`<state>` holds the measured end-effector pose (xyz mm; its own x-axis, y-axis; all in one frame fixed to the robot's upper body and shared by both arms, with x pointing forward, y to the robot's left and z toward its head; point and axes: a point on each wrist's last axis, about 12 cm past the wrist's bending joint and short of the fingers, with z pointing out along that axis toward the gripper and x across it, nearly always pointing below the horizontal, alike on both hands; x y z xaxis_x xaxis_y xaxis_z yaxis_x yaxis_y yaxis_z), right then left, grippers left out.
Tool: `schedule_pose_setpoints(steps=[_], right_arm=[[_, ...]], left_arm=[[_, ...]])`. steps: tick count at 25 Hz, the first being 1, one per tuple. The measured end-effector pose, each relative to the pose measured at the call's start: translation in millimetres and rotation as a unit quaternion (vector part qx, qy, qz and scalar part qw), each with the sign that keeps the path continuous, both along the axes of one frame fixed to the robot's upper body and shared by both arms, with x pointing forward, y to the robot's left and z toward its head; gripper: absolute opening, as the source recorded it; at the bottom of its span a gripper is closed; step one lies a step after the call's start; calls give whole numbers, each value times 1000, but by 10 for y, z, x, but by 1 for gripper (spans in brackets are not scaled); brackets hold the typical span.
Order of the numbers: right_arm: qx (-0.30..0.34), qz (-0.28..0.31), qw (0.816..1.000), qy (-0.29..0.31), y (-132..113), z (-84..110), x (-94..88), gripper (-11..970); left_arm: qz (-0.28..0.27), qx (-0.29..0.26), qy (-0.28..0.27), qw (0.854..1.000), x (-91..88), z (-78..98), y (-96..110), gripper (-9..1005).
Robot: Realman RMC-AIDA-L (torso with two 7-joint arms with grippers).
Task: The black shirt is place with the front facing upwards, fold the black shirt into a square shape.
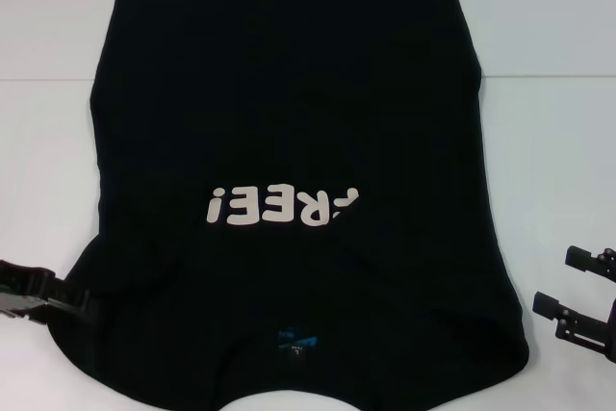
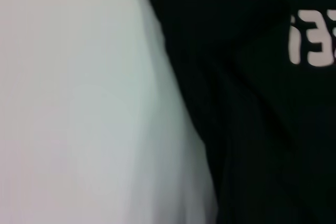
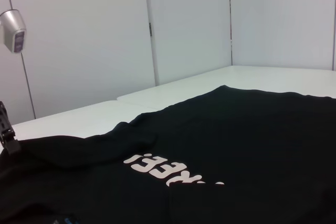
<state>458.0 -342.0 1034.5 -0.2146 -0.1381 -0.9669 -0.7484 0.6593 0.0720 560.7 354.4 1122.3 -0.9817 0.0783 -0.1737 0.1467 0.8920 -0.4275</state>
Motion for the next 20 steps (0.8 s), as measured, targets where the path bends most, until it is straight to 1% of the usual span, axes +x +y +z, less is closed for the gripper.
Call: schedule_pose_setpoints(steps=[4, 9, 12, 20], right_arm=[[0, 0, 1000, 0, -5, 2, 1, 836], [1, -2, 1000, -2, -5, 8, 9, 836], [2, -1, 1000, -3, -1, 12, 14, 836], [12, -4, 1000, 9, -15, 33, 21, 837]], left_arm=[[-14, 8, -1, 1000, 4, -3, -42, 849], [-14, 11, -3, 1000, 0, -7, -31, 657], [-18, 9, -7, 1000, 0, -4, -33, 418], [-13, -9, -10, 1000, -13, 13, -25, 230]])
